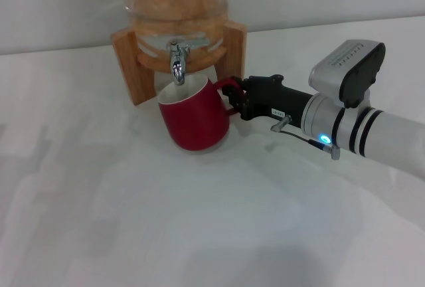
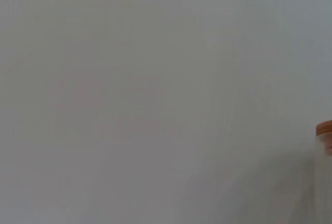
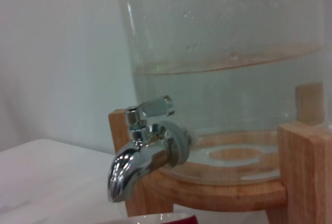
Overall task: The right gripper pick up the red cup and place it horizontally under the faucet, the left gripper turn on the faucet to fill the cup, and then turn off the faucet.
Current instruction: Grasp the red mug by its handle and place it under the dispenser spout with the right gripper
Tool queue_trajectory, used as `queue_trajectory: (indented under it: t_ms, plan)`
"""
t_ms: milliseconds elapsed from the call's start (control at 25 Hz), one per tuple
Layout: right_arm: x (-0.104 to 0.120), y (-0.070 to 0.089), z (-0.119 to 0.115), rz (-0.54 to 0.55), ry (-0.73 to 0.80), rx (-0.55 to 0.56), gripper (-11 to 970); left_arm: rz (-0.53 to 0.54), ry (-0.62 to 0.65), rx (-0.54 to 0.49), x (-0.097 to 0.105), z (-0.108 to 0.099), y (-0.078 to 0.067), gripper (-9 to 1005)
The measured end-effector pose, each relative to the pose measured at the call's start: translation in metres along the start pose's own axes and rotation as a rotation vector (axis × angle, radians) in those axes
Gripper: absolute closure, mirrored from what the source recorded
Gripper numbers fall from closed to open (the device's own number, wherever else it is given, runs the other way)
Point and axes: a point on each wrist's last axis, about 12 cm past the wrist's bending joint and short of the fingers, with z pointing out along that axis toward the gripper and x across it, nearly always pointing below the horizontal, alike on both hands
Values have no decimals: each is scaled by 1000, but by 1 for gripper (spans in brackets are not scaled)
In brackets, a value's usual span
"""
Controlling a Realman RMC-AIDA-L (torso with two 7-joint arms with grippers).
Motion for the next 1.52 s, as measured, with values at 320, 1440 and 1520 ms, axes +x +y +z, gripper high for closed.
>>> queue_trajectory:
  t_ms: [320, 1440, 1520]
  plan:
    - [1, 3, 0, -8, 2, -16, 797, 0, -2, 1, 0, 0, 0, 148]
    - [0, -2, 3, 6, 28, 27, 665, 0, -2, 0, 0, 0, 0, 148]
    - [0, -3, 3, 12, 26, 31, 664, 0, -2, 1, 0, 0, 0, 148]
